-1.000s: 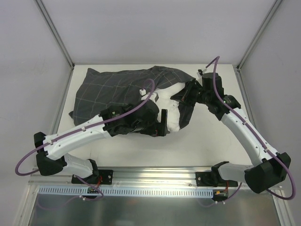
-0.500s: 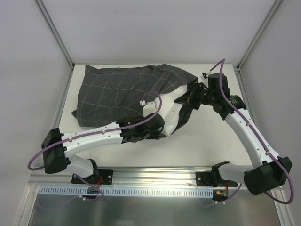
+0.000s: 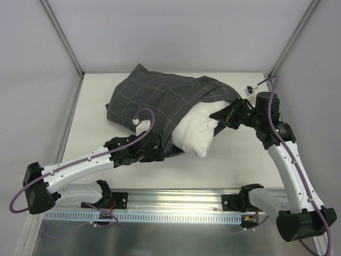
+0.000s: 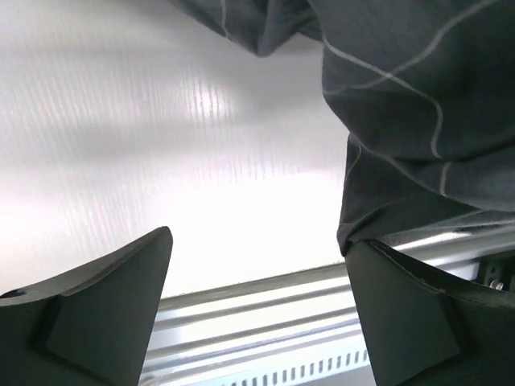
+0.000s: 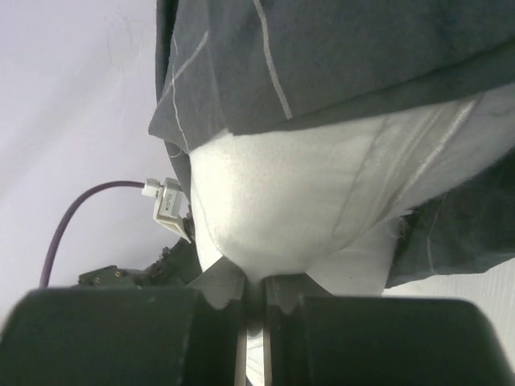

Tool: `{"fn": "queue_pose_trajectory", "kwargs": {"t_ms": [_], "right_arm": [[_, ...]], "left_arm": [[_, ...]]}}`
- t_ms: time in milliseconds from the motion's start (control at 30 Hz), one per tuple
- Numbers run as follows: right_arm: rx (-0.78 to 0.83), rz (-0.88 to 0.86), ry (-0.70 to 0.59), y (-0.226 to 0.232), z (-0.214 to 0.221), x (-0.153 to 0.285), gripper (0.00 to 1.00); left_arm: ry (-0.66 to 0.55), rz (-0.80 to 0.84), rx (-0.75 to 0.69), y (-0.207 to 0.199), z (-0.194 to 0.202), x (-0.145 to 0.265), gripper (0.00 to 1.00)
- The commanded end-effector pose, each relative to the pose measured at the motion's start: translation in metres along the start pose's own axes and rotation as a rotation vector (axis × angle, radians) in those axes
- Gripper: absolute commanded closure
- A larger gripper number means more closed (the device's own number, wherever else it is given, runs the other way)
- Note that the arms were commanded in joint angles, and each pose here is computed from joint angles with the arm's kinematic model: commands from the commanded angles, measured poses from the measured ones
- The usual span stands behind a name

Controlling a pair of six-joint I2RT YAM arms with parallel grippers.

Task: Remove the pillowcase from the pillow

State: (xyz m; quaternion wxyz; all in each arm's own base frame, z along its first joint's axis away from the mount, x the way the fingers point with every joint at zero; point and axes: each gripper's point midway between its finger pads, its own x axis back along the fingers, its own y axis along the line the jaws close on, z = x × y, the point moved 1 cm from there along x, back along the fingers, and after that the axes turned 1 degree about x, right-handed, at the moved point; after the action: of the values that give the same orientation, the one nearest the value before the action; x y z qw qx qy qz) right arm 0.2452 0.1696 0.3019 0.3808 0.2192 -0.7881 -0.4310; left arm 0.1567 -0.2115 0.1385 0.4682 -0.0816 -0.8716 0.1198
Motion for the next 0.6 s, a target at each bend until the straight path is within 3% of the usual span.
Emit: {"fn": "queue_pose_trajectory", "kwargs": {"t_ms": [0, 100, 200, 267, 333, 367, 400, 467, 500, 533, 567], "right_arm": [[0.124, -0.139, -0.011, 0.03, -0.005, 0.007, 0.99], [0.168, -0.117, 0.037, 0.019, 0.008, 0.007, 0.99], [0.208, -0.101, 0.08, 0.01, 0.023, 0.008, 0.99], [0.224, -0.09, 0.094, 0.005, 0.03, 0.007, 0.99], [0.244, -0.086, 0.119, 0.003, 0.039, 0.005, 0.99], [0.256, -0.088, 0.138, 0.004, 0.046, 0.004, 0.99], [0.263, -0.085, 0.144, 0.004, 0.049, 0.003, 0.99], [0.287, -0.09, 0.153, 0.005, 0.054, 0.003, 0.99], [0.294, -0.094, 0.154, 0.007, 0.056, 0.004, 0.99], [0.304, -0.098, 0.156, 0.007, 0.058, 0.005, 0.99], [0.308, -0.103, 0.164, 0.008, 0.062, 0.005, 0.99]], "left_arm": [[0.008, 0.095, -0.09, -0.011, -0.011, 0.033, 0.14], [-0.112, 0.272, -0.136, -0.043, -0.053, 0.086, 0.29], [-0.253, 0.372, -0.235, -0.069, -0.099, 0.134, 0.32], [-0.343, 0.421, -0.244, -0.086, -0.135, 0.164, 0.27], [-0.341, 0.409, -0.328, -0.107, -0.153, 0.153, 0.18], [-0.346, 0.415, -0.346, -0.127, -0.169, 0.149, 0.05], [-0.35, 0.424, -0.396, -0.138, -0.176, 0.146, 0.01], [-0.367, 0.482, -0.434, -0.165, -0.196, 0.151, 0.01], [-0.318, 0.466, -0.477, -0.18, -0.195, 0.122, 0.01], [-0.324, 0.526, -0.483, -0.196, -0.205, 0.129, 0.01], [-0.278, 0.513, -0.505, -0.208, -0.203, 0.101, 0.01]]}}
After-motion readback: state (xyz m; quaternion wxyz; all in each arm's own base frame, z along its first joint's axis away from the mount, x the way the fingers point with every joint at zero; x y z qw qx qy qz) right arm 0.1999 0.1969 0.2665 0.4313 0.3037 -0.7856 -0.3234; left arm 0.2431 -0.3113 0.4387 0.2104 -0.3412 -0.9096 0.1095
